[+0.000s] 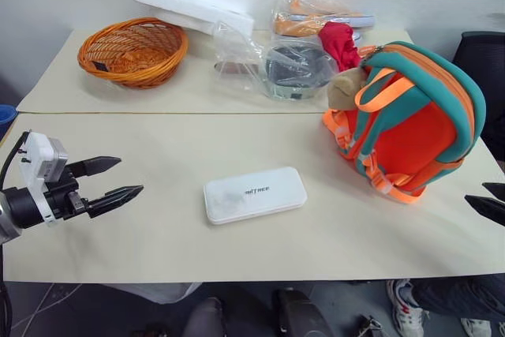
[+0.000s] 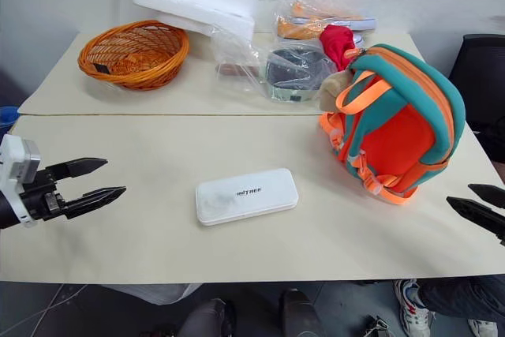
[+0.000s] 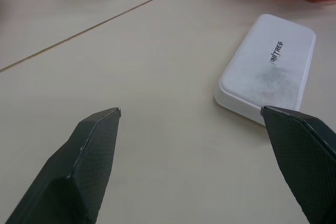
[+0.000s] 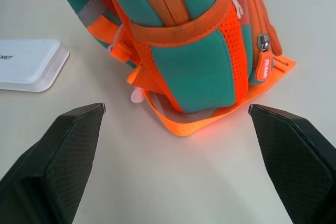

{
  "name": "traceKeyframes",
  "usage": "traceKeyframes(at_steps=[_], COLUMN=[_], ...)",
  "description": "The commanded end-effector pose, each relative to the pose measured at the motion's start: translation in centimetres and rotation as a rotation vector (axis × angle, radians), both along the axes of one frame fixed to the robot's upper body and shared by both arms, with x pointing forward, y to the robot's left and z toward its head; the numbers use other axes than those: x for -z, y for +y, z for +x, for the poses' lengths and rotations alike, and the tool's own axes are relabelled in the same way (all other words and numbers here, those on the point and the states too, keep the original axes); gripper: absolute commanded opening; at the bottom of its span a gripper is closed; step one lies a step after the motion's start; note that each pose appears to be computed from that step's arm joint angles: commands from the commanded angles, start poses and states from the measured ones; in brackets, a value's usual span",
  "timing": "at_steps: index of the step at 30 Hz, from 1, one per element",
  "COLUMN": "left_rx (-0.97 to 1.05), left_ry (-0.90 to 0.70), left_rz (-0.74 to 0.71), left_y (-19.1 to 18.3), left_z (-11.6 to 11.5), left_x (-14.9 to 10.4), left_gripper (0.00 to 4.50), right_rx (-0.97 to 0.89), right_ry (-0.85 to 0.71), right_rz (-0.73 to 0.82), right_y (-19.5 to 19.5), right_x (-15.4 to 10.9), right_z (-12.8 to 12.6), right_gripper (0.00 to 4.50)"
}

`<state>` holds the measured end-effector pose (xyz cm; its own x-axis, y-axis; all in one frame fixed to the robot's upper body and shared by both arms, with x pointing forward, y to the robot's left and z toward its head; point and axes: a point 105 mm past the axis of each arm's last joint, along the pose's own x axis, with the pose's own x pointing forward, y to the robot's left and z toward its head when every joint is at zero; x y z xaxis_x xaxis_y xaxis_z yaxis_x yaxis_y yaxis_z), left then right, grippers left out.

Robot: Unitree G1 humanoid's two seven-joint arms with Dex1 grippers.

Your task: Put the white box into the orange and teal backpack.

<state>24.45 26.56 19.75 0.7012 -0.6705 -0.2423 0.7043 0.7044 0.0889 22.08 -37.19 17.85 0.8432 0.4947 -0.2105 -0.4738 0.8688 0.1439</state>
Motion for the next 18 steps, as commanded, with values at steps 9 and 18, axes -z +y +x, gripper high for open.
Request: traceKeyframes(at_steps=[9, 18], left_rx=[0.017, 0.024], left_ry=[-0.028, -0.030], left_rz=[0.005, 0.019], left_y=[-0.8, -1.6], left_z=[0.1, 0.5], left_x=[-0.7, -0.1], left_gripper=[4.48, 4.48], right_rx=[0.015, -0.021], right_ry=[-0.018, -0.023], right_rz=[-0.042, -0.072], right_y=[-0.6, -0.2], right_x=[0.3, 0.0], right_z=[-0.3, -0.3], right_gripper=[4.50, 4.50])
